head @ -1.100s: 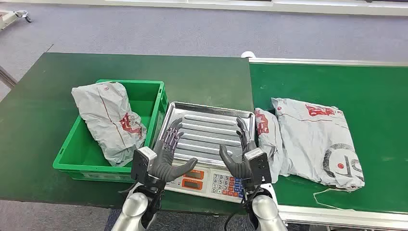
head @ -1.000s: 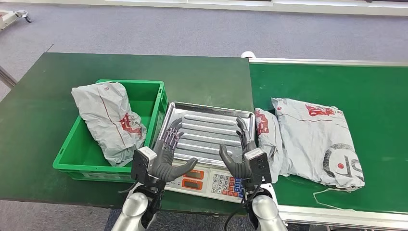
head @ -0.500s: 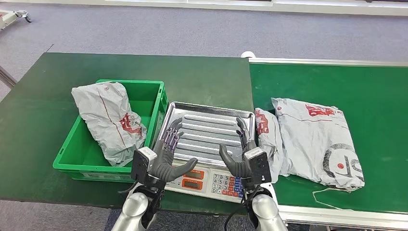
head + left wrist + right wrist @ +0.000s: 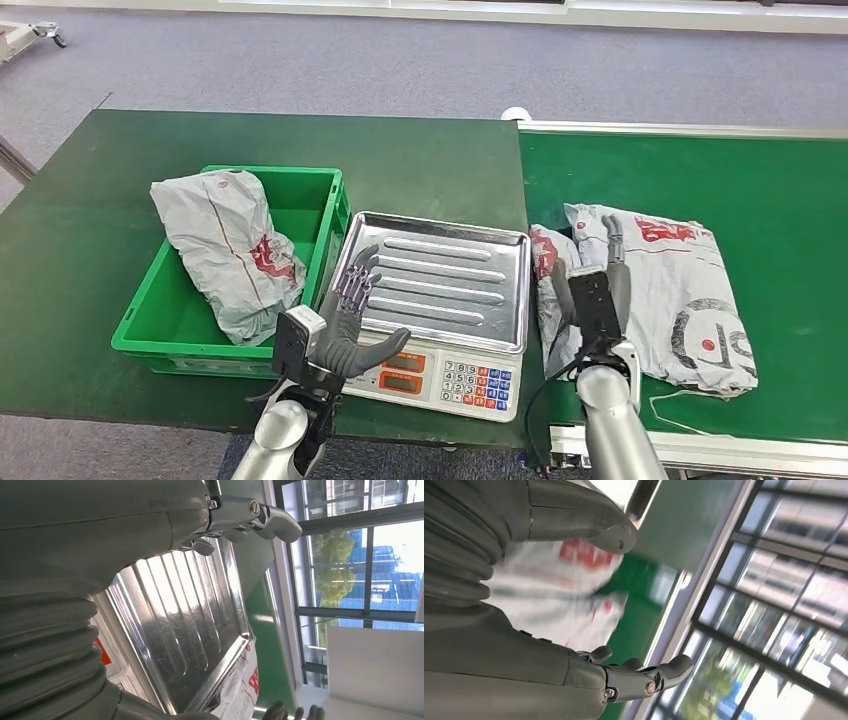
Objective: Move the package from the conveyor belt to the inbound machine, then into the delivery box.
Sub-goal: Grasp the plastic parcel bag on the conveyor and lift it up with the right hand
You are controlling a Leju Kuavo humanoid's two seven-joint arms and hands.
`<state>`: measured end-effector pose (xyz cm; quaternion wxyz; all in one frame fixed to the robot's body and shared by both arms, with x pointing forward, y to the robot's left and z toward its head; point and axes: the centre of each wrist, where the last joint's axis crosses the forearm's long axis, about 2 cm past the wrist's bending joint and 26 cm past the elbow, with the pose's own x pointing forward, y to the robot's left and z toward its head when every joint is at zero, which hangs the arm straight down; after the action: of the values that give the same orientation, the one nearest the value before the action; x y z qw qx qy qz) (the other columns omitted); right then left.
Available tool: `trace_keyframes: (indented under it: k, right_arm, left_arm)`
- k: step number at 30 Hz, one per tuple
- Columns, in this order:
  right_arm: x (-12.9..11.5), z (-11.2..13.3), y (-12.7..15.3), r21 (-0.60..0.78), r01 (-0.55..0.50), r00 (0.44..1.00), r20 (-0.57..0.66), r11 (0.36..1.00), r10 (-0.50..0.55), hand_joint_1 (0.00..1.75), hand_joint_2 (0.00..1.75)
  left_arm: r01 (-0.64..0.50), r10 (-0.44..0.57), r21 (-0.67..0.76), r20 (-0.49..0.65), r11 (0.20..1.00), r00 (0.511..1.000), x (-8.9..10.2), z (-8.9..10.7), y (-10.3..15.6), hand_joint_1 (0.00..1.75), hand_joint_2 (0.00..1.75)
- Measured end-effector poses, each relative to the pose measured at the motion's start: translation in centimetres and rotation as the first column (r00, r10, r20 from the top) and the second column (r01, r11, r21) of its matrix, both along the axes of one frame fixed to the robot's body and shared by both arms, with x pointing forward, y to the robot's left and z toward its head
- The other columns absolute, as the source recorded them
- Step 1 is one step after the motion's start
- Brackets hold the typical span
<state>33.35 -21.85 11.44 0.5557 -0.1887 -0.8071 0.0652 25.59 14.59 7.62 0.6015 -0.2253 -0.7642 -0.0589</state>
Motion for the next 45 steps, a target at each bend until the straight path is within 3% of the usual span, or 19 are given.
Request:
trace_keyframes:
  k: [7,11,15,17,20,27,31,39,43,45]
  right_arm:
    - [3.5,-1.1,-5.9,-0.250,0.221,0.963,-0.095,0.943,-0.251,0.00,1.75]
    - [4.8,-1.5,-8.7,-0.353,0.255,0.917,-0.207,0.900,-0.341,0.00,1.75]
    - [5.0,-1.5,-9.3,-0.372,0.258,0.904,-0.232,0.892,-0.358,0.00,1.75]
    - [5.7,-1.6,-11.2,-0.434,0.238,0.839,-0.359,0.869,-0.409,0.00,1.75]
    - [6.3,-1.6,-14.6,-0.534,0.195,0.653,-0.556,0.823,-0.515,0.00,1.75]
    - [4.5,-3.8,-16.8,-0.534,0.174,0.434,-0.713,0.827,-0.551,0.00,1.75]
    - [2.5,-6.0,-17.2,-0.485,0.169,0.369,-0.776,0.858,-0.511,0.00,1.75]
    - [0.1,-8.4,-16.9,-0.457,0.132,0.324,-0.819,0.880,-0.473,0.06,1.75]
    - [-0.5,-9.1,-16.5,-0.445,0.118,0.335,-0.823,0.887,-0.458,1.75,1.75]
    - [-0.7,-9.3,-16.3,-0.441,0.118,0.352,-0.819,0.890,-0.452,1.75,1.75]
  left_arm:
    - [-0.004,0.004,-0.009,-0.002,1.000,1.000,0.0,0.0,0.0,0.00,1.75]
    - [0.000,0.000,-0.014,-0.003,1.000,1.000,0.0,-0.1,-0.1,0.00,1.75]
    - [0.002,-0.002,-0.014,-0.003,1.000,1.000,0.0,0.0,-0.1,0.00,1.75]
    - [0.008,-0.008,-0.018,-0.003,1.000,1.000,0.1,0.1,-0.2,0.00,1.75]
    - [0.026,-0.026,-0.021,0.000,0.999,1.000,0.5,0.5,-0.4,0.00,1.75]
    - [0.043,-0.043,-0.015,0.004,0.999,0.999,0.7,1.0,-0.6,0.00,1.75]
    - [0.049,-0.049,-0.011,0.004,0.999,0.999,0.8,1.2,-0.5,0.00,1.75]
    - [0.095,-0.095,-0.013,0.014,0.995,0.995,1.4,1.6,-1.0,0.00,1.75]
    - [0.110,-0.109,-0.010,0.017,0.994,0.994,1.7,1.6,-1.2,0.00,1.75]
    - [0.113,-0.113,-0.010,0.017,0.994,0.993,1.7,1.6,-1.3,0.00,1.75]
